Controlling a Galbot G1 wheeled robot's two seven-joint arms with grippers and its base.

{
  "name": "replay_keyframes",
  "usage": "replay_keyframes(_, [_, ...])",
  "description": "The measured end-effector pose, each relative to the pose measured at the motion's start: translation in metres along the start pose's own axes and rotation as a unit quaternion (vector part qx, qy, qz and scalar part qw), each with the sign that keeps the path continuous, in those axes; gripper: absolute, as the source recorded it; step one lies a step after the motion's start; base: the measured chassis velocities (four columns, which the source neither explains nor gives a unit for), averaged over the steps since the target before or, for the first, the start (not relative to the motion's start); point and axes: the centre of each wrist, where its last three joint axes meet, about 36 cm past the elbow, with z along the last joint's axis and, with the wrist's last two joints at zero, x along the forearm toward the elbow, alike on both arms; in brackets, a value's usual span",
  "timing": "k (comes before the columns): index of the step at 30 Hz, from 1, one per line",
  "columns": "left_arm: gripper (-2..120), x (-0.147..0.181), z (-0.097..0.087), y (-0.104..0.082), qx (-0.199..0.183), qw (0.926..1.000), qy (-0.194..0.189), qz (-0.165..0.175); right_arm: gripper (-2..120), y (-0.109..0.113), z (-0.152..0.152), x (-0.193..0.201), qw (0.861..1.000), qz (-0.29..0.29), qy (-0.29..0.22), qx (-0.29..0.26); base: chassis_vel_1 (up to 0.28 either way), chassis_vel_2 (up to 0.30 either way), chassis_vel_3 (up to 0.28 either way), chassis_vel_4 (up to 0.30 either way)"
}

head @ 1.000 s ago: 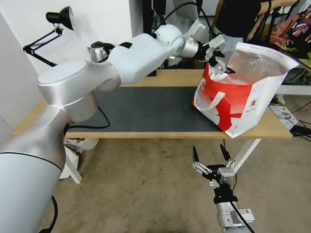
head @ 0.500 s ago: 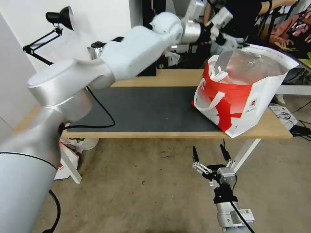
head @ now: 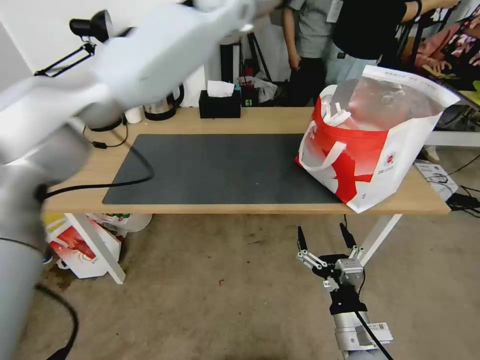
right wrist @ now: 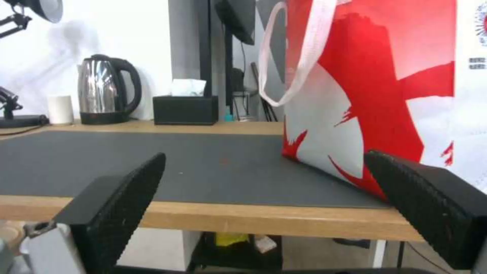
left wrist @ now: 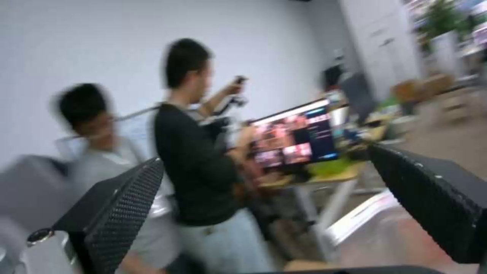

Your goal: Pick up the trash from the table and place it into the takeout bag.

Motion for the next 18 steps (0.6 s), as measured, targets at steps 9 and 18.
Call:
replay_keyframes(9, [100,0.121,0.012,-0.006,-0.079,0.9867,-0.035,-0.138,100,0.0,0.0,0.0,1.0,0.0,0.0,0.0,0.0,0.0,0.0,0.0])
replay_keyframes(18, [100,0.267,0.015,-0.021,-0.101,0.9672,-0.034,-0.231,100,0.0,0.0,0.0,1.0,0.0,0.0,0.0,0.0,0.0,0.0,0.0])
